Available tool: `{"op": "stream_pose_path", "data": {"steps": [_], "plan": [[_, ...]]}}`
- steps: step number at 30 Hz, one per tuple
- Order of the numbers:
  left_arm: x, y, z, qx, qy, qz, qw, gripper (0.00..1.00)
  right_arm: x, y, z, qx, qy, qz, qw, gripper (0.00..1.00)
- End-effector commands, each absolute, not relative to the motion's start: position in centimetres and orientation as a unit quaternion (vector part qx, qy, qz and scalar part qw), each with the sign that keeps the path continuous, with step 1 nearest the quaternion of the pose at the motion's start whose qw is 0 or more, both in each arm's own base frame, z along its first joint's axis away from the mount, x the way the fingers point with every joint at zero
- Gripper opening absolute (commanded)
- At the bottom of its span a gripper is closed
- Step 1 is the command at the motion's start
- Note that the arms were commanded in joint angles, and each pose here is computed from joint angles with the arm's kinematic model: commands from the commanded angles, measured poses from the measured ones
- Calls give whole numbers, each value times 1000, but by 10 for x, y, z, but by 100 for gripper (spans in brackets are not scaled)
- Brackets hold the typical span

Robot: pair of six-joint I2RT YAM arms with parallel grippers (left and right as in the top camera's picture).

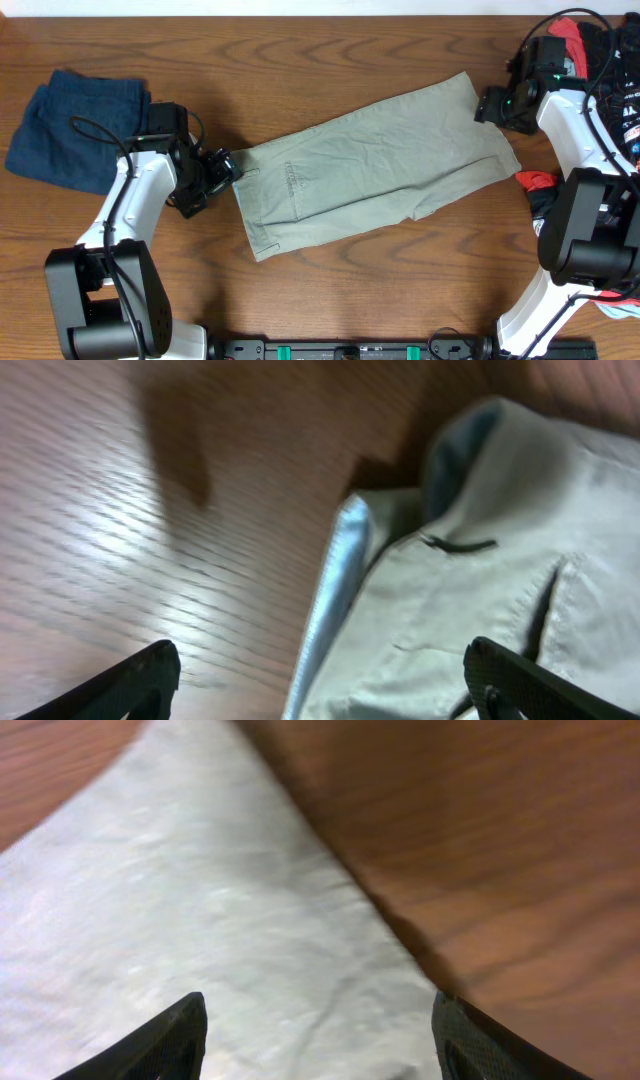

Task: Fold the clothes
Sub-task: 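Pull the folded shorts taut between both grippers to smooth them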

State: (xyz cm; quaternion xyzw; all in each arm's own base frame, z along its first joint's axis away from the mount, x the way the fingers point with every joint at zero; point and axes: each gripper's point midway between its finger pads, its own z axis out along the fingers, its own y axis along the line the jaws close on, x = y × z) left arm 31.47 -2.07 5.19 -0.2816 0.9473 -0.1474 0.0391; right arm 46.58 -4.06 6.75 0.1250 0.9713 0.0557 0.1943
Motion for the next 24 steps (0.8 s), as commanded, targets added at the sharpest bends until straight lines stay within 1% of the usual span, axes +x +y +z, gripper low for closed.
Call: {"op": "stream_pose_path", "data": {"steps": [1,10,15,17,21,24], "plan": [[310,-37,49,-254,948,-189,19,92,468,-19,76,79,971,99,201,70],[286,-55,26,-255,947,-185,-64,92,460,-18,73,81,974,101,184,70],[279,-71,15,-240,949,-184,-93,93,453,-14,71,81,976,111,169,70],[277,-75,13,-233,950,-182,-97,88,451,-10,71,80,976,122,164,68],[272,-82,9,-222,953,-180,-101,80,445,-4,72,80,976,135,150,60],[266,-78,1,-223,955,-167,-103,79,438,-3,75,80,977,137,142,58]]}}
